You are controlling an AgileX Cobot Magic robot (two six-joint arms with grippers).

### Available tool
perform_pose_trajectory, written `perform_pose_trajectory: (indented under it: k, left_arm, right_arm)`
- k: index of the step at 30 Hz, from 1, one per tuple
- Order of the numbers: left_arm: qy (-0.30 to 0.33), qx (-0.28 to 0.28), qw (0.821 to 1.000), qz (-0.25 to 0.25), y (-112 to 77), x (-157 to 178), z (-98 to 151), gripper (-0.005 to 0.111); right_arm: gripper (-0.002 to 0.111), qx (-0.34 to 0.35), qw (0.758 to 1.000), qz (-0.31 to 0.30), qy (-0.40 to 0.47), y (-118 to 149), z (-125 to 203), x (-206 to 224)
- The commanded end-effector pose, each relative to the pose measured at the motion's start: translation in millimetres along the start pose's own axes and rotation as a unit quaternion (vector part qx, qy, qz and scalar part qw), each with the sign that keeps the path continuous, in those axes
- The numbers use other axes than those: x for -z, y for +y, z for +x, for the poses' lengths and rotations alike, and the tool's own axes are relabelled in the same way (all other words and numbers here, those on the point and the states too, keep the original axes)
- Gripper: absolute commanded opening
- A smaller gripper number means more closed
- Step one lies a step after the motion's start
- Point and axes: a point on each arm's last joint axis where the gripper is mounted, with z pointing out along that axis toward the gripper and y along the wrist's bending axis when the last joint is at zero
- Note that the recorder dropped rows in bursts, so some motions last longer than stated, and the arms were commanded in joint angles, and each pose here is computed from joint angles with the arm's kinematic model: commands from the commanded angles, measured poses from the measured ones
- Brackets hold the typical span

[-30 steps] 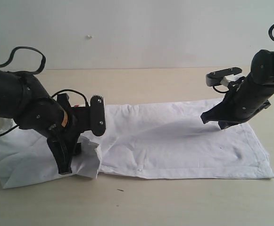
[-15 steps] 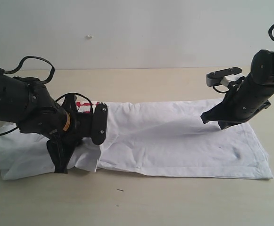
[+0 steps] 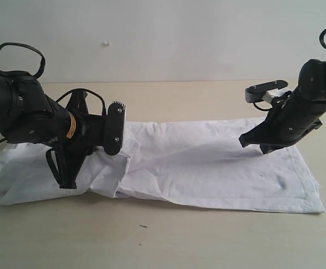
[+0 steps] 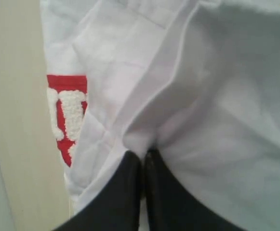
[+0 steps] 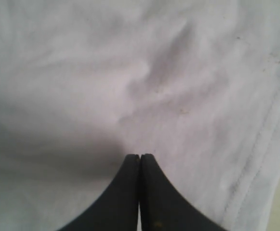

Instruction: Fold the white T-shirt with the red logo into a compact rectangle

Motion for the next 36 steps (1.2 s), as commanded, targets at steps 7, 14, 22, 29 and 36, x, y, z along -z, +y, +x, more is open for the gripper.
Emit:
perform_pose_trajectory:
  k: [7,14,22,29,36]
  left_arm:
    - [-0.02,-0.034,0.999,-0.018,0.5,6.6,-14.2,0.0]
    - [0.012,-0.041,0.999,-0.014,2.1,13.7,-7.4,0.003]
    - [0.009,-0.011,0.999,-0.033,9.0,29.4,-6.0,0.042]
    - [-0.022,-0.006,0.998,-0.053,12.7,29.8,-11.5,0.036]
    - [-0.079,-0.006,0.994,-0.075,16.5,26.9,-20.8,0.0]
  right_arm:
    - [0.0,0.007,1.0,0.003,-0.002,-1.1,0.3,1.1]
    - [0.0,0.006,1.0,0.002,0.0,-0.9,0.6,1.1]
    - [0.0,0.004,1.0,0.001,0.0,-0.8,0.5,1.1]
    - [0.0,0.003,1.0,0.001,0.0,-0.6,0.7,1.1]
    - [0.0,0.003,1.0,0.001,-0.001,-0.7,0.4,1.1]
